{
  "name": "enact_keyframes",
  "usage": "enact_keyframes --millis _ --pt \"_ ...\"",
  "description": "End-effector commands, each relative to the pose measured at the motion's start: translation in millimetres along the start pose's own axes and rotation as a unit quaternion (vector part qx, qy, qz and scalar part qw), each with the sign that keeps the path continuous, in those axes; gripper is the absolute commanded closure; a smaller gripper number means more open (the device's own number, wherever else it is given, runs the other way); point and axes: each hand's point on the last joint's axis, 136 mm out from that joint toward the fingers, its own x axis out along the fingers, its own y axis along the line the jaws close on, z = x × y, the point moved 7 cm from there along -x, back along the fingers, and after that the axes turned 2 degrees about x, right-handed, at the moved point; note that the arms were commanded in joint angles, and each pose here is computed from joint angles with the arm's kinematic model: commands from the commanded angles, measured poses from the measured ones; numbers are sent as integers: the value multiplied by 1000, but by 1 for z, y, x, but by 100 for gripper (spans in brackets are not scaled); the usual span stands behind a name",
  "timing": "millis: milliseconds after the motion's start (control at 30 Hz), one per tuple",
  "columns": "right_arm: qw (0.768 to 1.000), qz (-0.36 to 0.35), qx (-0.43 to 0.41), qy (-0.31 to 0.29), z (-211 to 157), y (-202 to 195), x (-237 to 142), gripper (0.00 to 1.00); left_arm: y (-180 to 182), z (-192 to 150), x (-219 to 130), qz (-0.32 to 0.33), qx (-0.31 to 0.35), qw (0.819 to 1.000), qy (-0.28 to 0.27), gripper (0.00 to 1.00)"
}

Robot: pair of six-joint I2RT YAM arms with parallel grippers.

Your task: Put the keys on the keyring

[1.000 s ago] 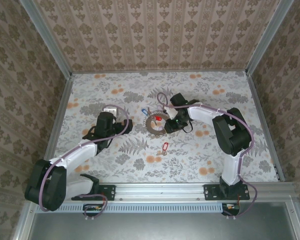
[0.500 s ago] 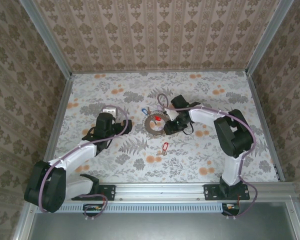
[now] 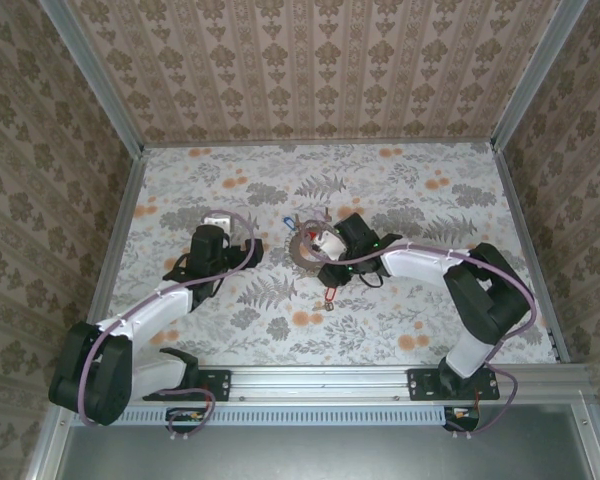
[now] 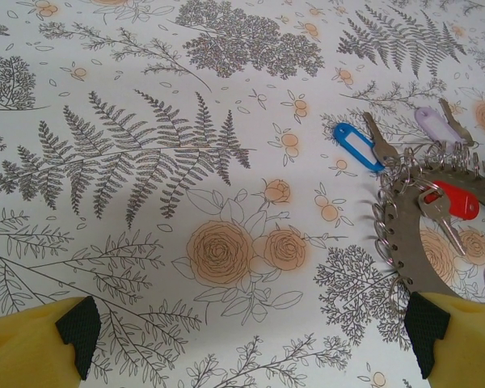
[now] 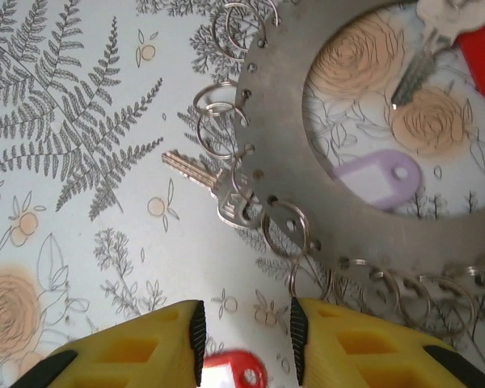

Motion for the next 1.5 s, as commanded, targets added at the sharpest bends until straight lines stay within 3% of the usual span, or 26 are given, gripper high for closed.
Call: enact_keyframes --millis 0,500,700,900,1067,1233,1467 --pt "999 -29 -27 -20 7 -10 10 63 2 1 -5 -6 -17 1000 -15 0" --pt "996 -84 11 10 -1 -20 22 75 8 -1 -7 -9 -33 999 -21 0" --pt "996 -91 13 10 -2 -20 22 73 9 -1 -8 -9 -34 999 -23 0" --pt "998 -56 -6 0 -4 -12 20 90 10 -1 -7 -9 -36 999 -22 0" --pt "999 -34 -14 -22 -1 -5 8 96 10 -1 -7 -9 -36 999 -21 0" --pt "999 5 18 -40 4 -5 -4 96 11 -1 -7 -8 -37 999 -20 0" --pt "996 50 76 -23 -1 -8 -4 76 12 -1 -8 -10 -41 999 -22 0"
